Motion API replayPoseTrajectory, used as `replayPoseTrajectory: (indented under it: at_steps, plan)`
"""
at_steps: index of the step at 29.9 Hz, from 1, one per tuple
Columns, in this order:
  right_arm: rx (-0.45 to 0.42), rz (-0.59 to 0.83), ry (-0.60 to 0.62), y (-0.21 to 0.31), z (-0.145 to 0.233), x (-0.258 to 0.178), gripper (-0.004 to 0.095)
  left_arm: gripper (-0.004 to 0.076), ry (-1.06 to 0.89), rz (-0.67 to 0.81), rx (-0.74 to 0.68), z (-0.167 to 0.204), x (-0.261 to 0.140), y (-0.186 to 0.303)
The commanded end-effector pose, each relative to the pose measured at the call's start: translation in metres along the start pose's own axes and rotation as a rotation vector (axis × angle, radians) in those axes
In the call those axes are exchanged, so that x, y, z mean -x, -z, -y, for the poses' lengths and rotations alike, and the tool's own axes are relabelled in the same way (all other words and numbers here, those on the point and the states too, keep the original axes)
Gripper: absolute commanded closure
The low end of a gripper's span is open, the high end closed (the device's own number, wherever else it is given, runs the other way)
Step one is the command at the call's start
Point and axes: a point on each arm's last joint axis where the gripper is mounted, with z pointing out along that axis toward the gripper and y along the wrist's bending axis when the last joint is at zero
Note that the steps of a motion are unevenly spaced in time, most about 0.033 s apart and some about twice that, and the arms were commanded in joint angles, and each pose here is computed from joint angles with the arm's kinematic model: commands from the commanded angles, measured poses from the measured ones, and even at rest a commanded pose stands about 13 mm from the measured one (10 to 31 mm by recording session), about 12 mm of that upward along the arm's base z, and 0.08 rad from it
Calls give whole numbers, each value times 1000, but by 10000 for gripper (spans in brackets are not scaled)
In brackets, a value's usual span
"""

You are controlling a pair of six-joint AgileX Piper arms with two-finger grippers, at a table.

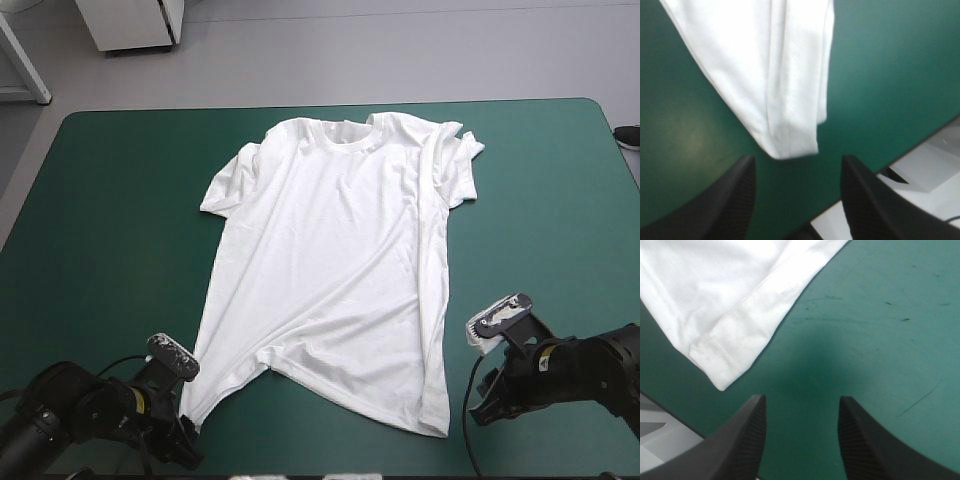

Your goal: Fold the cloth

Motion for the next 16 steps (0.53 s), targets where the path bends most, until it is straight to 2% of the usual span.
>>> replayPoseTrajectory:
  at_steps: [1, 6, 11, 13, 16]
  plan:
    - [3, 65, 17, 8, 0, 13, 475, 311, -18, 54, -2, 0, 16, -3]
    - [37, 63, 52, 7, -3, 18, 476, 311, -19, -37, -10, -2, 23, -22]
    - [84, 30, 165, 0, -11, 21, 475, 321, -9, -110, -19, -3, 27, -34]
    - [91, 13, 202, -3, -14, 22, 475, 361, -8, -124, -20, -4, 28, -36]
    - [119, -13, 277, -9, -21, 25, 475, 493, 1, -126, -20, -4, 28, -36]
